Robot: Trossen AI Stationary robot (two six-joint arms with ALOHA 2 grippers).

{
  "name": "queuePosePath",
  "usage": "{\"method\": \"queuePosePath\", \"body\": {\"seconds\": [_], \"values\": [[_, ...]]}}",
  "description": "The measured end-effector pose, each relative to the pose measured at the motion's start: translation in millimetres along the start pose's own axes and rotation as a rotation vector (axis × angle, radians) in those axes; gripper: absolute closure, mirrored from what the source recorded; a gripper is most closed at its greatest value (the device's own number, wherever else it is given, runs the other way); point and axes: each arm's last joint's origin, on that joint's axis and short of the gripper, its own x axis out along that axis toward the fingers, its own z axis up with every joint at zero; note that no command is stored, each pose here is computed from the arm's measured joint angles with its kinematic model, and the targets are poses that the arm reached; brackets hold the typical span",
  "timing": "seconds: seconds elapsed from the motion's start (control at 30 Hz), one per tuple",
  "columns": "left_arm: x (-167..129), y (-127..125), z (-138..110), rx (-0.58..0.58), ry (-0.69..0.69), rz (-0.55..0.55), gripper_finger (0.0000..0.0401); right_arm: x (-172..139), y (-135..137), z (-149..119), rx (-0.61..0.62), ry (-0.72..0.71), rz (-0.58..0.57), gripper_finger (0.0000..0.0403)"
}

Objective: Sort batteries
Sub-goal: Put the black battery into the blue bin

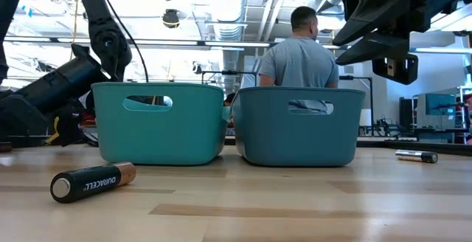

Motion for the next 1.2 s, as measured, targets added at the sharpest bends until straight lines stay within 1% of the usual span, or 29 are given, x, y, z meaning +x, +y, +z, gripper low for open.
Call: {"method": "queuePosePath", "body": {"seconds": [0.1,0.2,0.37,0.53,0.7,0.87,1.0,1.2], "values": [[0.1,-0.2,0.5,0.000,-0.006,-0.001,0.0340,0.4,-0.8,1.4,0.003,-0.004,-0.003,0.0281],[0.1,0.2,0.3,0.001,-0.007,0.009,0.0359,0.4,-0.8,1.4,0.003,-0.004,-0.003,0.0281],[-1.8,0.5,-0.3,0.002,-0.019,0.020,0.0359,0.4,-0.8,1.4,0.003,-0.004,-0.003,0.0281],[-10.6,0.8,-3.4,-0.018,-0.078,0.033,0.0350,0.4,-0.8,1.4,0.003,-0.004,-0.003,0.0281],[-23.1,3.4,-13.6,-0.062,-0.184,0.019,0.0352,0.4,-0.7,1.4,0.003,-0.004,-0.003,0.0281],[-37.2,7.6,-30.2,-0.113,-0.304,-0.052,0.0352,0.4,-0.6,1.4,0.003,0.006,0.003,0.0281],[-49.5,11.8,-46.5,-0.137,-0.416,-0.129,0.0352,0.9,-1.6,3.0,0.008,0.010,0.004,0.0281],[-83.4,17.8,-73.2,-0.163,-0.690,-0.225,0.0353,1.4,-2.7,5.0,-0.004,0.005,-0.001,0.0281]]}}
